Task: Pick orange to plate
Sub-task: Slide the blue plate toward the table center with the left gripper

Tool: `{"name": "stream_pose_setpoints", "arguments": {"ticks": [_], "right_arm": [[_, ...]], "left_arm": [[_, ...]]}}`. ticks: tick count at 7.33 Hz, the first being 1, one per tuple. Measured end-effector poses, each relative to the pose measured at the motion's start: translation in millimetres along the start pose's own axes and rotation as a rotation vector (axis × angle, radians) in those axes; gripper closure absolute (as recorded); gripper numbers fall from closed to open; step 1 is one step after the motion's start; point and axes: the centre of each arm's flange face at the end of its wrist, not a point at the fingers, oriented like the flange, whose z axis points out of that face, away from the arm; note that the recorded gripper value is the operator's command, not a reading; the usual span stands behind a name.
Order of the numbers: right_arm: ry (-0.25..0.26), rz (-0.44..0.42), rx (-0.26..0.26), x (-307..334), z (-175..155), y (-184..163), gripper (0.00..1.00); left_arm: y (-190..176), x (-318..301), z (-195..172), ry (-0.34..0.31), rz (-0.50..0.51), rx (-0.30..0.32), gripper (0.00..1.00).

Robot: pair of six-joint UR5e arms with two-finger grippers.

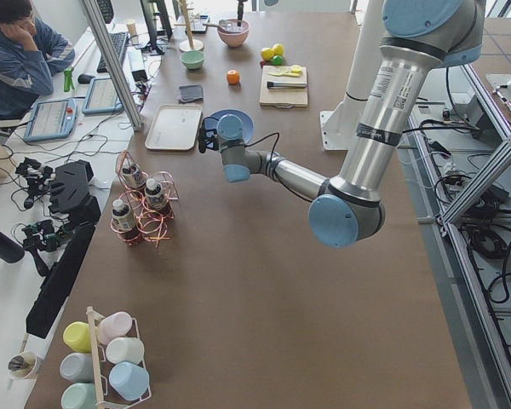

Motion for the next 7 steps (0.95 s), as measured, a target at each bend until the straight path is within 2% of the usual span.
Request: {"name": "stream_pose_setpoints", "arguments": {"ticks": [1,3,4,5,7], "right_arm": [[0.0,0.001,-0.001,0,0,0,0.0],[0.001,0.002,-0.002,1,1,0,0.0],[0.001,0.001,-0.003,1,2,0,0.0],[0.001,0.001,-0.004,1,2,0,0.0],[-0.001,-0.001,-0.003,-3,2,-1,0.0]], "left_arm": [[23,38,38,-0.039,0.006,0.012,1.0],[52,82,82,-0.096,0.02,0.04,1.0],[57,87,92,-0.111,0.023,0.048,0.12],[58,88,97,-0.119,0.026,0.053,0.02],[55,89,92,-0.116,0.034,0.061,0.02]]}}
